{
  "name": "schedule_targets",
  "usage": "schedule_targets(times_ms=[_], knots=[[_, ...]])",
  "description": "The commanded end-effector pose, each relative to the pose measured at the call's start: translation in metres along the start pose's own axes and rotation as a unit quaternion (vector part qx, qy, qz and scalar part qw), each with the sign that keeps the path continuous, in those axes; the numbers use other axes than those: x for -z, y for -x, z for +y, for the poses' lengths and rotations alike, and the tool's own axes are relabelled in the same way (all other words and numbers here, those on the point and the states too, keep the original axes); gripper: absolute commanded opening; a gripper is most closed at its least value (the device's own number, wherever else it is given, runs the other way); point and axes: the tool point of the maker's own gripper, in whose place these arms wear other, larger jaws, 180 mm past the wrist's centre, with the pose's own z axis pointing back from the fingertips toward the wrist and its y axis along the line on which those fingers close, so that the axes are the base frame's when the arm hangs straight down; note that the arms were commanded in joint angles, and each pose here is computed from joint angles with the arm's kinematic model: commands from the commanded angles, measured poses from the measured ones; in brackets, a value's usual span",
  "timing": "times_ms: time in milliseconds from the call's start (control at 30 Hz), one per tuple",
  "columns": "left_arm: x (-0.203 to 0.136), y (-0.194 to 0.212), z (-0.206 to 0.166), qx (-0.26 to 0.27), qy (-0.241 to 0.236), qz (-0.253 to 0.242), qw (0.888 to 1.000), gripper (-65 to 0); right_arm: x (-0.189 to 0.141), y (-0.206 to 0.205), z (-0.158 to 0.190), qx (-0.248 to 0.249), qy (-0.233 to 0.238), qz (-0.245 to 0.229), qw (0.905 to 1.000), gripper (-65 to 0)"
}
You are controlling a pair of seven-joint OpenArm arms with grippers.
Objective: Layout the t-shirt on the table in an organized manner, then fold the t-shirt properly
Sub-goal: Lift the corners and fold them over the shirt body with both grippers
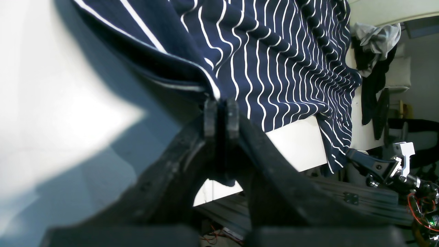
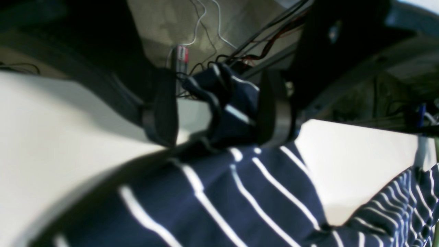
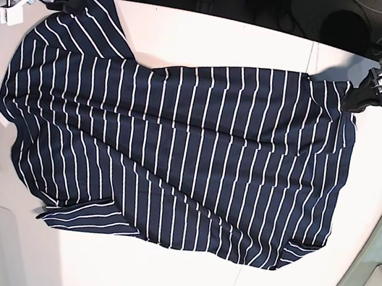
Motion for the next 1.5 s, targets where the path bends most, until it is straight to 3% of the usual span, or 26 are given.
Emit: schedule_targets(times_ms=[0,800,867,1133,1467], knots=[[-0.004,-0.013,-0.005,0.015,0.009,-0.015,1.0,-65.0,-0.002,-0.008,0.004,-0.006,-0.007,-0.013,0.9999,-29.0],[-0.004,-0.013,-0.005,0.015,0.009,-0.013,1.0,-65.0,0.013,0.004,0.023,0.001,-0.031,0.002,0.9995,-29.3],[-0.004,-0.013,-0.005,0.015,0.009,-0.014,1.0,-65.0,0.018,0.009,0.029,-0.006,-0.038,0.01,0.9992,-34.0],[-0.004,-0.013,-0.005,0.015,0.009,-0.013,1.0,-65.0,0.024,0.01,0.033,-0.02,-0.033,0.008,0.9992,-65.0],[-0.01,-0.025,-0.011,0.017,0.027,-0.022,0.999,-65.0,-0.001,-0.01,0.037,-0.041,-0.026,-0.008,0.9988,-65.0]])
